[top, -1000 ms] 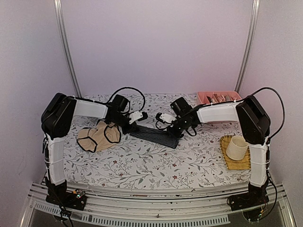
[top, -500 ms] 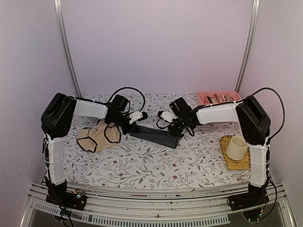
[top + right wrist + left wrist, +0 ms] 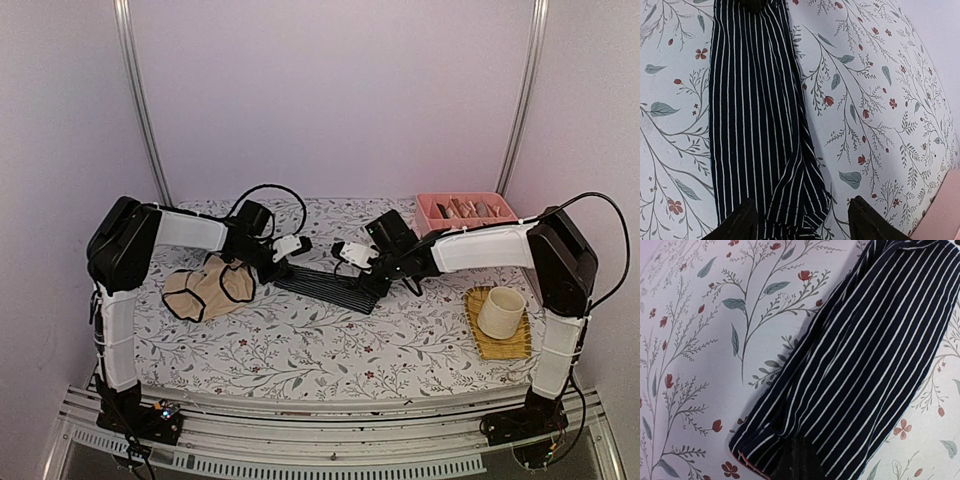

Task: Roll the underwear
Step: Smooth out the underwear at the center of the board.

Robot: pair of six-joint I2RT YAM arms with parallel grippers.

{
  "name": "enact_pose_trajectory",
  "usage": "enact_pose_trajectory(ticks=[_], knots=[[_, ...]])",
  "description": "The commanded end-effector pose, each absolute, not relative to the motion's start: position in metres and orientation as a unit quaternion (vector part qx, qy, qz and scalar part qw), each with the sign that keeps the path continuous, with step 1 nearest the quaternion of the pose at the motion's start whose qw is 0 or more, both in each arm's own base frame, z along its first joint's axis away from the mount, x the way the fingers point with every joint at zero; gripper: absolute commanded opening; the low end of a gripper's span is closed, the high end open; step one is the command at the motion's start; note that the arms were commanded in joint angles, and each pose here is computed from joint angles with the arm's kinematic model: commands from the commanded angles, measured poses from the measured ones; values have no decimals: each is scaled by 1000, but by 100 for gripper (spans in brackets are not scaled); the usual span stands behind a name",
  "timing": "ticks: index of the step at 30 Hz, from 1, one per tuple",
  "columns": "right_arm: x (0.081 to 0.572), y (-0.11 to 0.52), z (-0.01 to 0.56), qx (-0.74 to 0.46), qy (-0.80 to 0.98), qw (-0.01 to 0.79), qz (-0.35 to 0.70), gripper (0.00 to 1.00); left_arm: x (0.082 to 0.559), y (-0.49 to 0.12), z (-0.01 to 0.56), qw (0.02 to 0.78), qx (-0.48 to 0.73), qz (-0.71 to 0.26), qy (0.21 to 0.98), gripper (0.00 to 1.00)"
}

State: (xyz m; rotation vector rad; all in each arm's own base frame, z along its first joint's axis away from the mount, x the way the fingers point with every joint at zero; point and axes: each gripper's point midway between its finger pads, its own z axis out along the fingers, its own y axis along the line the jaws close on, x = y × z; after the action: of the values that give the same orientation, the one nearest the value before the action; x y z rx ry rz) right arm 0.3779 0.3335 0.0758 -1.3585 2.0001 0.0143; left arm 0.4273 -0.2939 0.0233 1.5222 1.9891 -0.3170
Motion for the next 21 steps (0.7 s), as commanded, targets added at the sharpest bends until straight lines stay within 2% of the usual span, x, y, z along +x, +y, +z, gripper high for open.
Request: enact_pose_trajectory(ticks=[1, 7, 21], knots=[[375, 332, 70, -539, 767, 347, -20, 66, 425, -288, 23, 299, 570, -115, 756, 0], [381, 323, 57, -539, 767, 340, -70, 69, 424, -288, 24, 299, 571, -118, 755, 0], [390, 315, 42, -533, 772, 328, -109, 72, 423, -287, 23, 298, 571, -119, 756, 0]])
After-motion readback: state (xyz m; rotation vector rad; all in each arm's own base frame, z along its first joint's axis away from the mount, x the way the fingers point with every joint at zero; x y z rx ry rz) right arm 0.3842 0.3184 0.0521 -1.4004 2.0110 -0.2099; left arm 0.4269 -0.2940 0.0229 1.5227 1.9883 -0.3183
